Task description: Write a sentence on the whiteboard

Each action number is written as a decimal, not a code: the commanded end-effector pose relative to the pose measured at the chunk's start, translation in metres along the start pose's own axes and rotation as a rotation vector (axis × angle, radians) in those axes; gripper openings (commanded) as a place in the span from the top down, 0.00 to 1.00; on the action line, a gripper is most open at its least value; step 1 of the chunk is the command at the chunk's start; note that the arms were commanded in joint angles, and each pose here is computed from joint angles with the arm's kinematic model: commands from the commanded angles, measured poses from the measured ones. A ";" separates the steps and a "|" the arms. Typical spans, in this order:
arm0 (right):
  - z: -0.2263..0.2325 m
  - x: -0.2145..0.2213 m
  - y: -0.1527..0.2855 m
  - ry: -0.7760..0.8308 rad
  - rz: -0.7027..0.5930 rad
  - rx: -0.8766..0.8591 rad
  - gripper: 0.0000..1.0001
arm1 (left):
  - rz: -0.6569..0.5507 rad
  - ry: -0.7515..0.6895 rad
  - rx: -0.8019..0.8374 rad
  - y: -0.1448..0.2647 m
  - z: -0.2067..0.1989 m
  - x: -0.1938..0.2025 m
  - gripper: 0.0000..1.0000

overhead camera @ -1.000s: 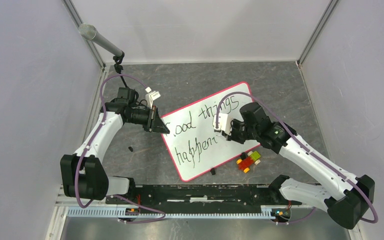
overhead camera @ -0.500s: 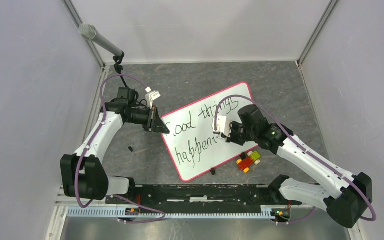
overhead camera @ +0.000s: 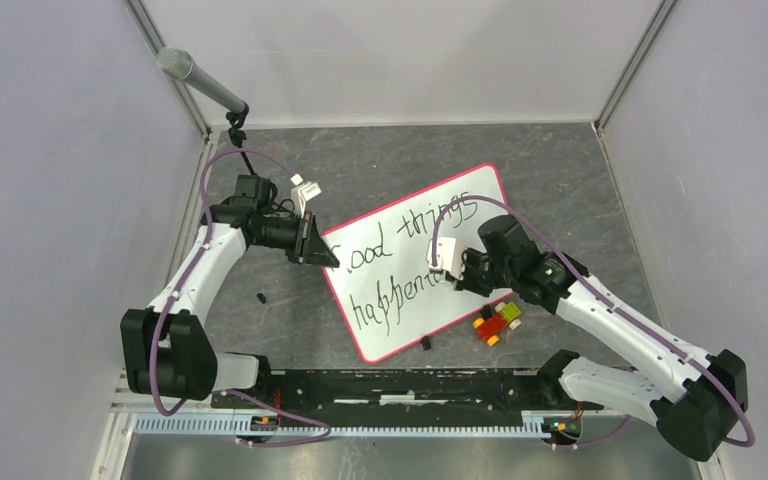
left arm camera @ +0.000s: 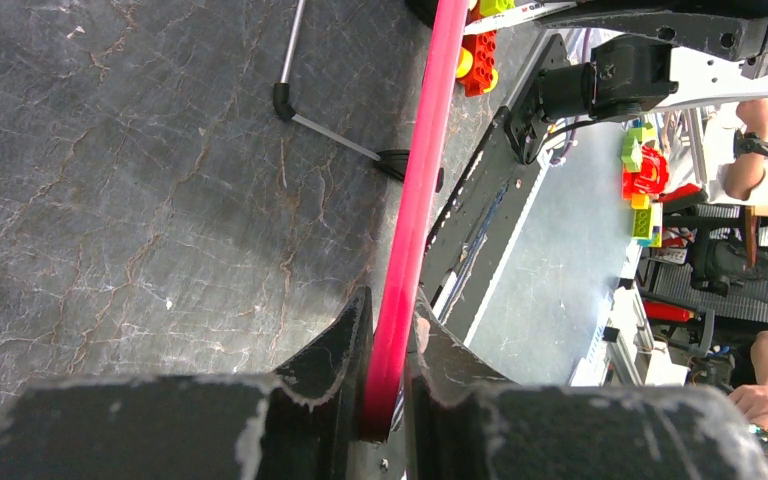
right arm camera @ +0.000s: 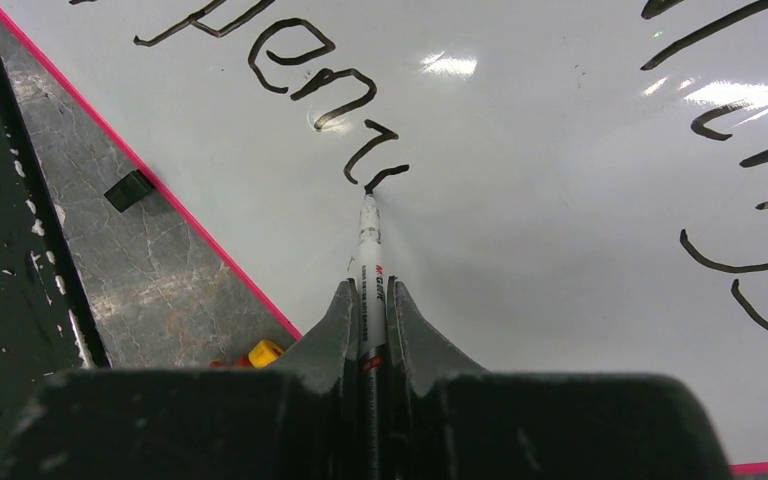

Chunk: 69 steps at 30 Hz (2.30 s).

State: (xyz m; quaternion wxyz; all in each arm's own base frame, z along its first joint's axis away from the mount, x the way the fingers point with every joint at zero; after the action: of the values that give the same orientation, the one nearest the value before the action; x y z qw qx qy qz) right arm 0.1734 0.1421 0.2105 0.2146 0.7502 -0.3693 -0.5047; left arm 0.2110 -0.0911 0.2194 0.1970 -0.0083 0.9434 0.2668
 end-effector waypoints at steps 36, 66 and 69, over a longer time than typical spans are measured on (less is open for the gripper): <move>-0.012 0.000 0.017 -0.012 -0.026 0.035 1.00 | 0.007 -0.103 -0.120 -0.005 0.013 -0.007 0.98; -0.040 -0.003 0.017 -0.055 -0.028 0.127 1.00 | 0.006 -0.110 -0.120 -0.005 0.013 -0.004 0.98; -0.030 0.003 0.013 -0.058 -0.018 0.088 1.00 | 0.008 -0.108 -0.119 -0.005 0.013 -0.004 0.98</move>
State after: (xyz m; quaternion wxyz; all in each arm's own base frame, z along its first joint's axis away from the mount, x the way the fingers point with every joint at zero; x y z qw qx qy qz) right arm 0.1973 0.1276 0.2306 0.1662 0.7418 -0.4040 -0.5088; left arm 0.2114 -0.0911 0.2189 0.1957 -0.0079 0.9436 0.2669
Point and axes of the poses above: each gripper's point midway between its finger pads, its own y axis back along the fingers, its own z axis along the line the jaws close on, x = y × z, the point moved 9 cm from there along y, back along the fingers, and after that the axes turned 12 degrees about y, right-handed, at the moved point
